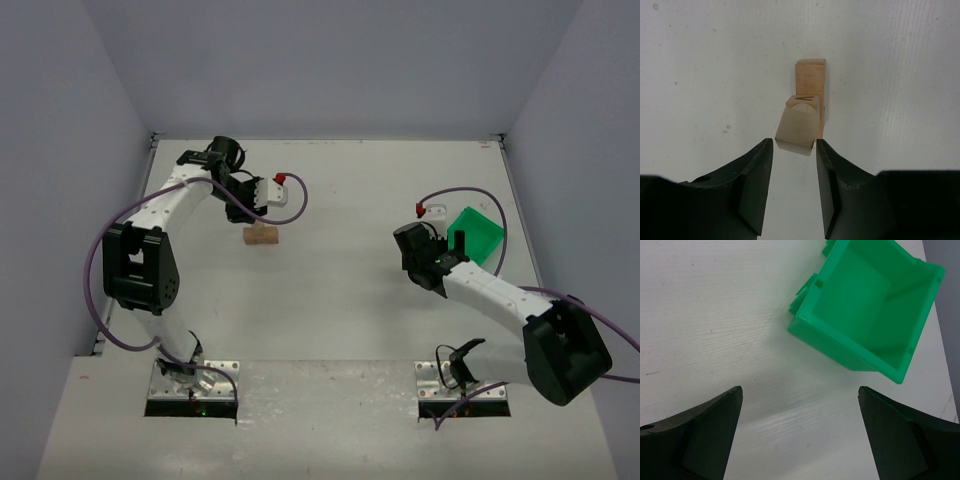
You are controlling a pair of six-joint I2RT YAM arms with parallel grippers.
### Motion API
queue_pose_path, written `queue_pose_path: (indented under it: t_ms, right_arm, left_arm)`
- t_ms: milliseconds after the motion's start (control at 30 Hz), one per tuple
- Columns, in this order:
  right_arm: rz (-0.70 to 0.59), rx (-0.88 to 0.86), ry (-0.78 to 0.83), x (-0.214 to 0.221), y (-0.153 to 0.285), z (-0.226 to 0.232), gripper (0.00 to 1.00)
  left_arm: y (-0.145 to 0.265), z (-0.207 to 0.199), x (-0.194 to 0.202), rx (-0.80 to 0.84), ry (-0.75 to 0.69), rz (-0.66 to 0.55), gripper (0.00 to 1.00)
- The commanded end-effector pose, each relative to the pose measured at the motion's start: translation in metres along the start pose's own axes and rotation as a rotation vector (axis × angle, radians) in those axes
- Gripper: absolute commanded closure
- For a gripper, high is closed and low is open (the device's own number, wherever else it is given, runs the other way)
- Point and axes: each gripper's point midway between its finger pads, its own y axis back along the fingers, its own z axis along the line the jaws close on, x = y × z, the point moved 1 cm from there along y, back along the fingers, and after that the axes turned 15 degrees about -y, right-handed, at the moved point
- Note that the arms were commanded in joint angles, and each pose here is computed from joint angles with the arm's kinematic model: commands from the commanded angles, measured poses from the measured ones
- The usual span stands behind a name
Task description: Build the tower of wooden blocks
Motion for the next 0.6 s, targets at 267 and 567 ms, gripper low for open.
queue_pose_path:
  t_ms: [267, 567]
  right_arm:
    - [-0.054, -0.003, -0.054, -0.0220, 0.0026, 0.0053, 0.01]
    - [-0.052, -0.005, -0.051, -0.0217, 0.0026, 0.0053, 0.01]
  left_arm:
    - [0.0072, 0.0074, -0.0077, -0.044, -0.023, -0.037, 0.59]
    - [0.0115, 0.0125, -0.0122, -0.074, -0.009, -0.050, 0.45]
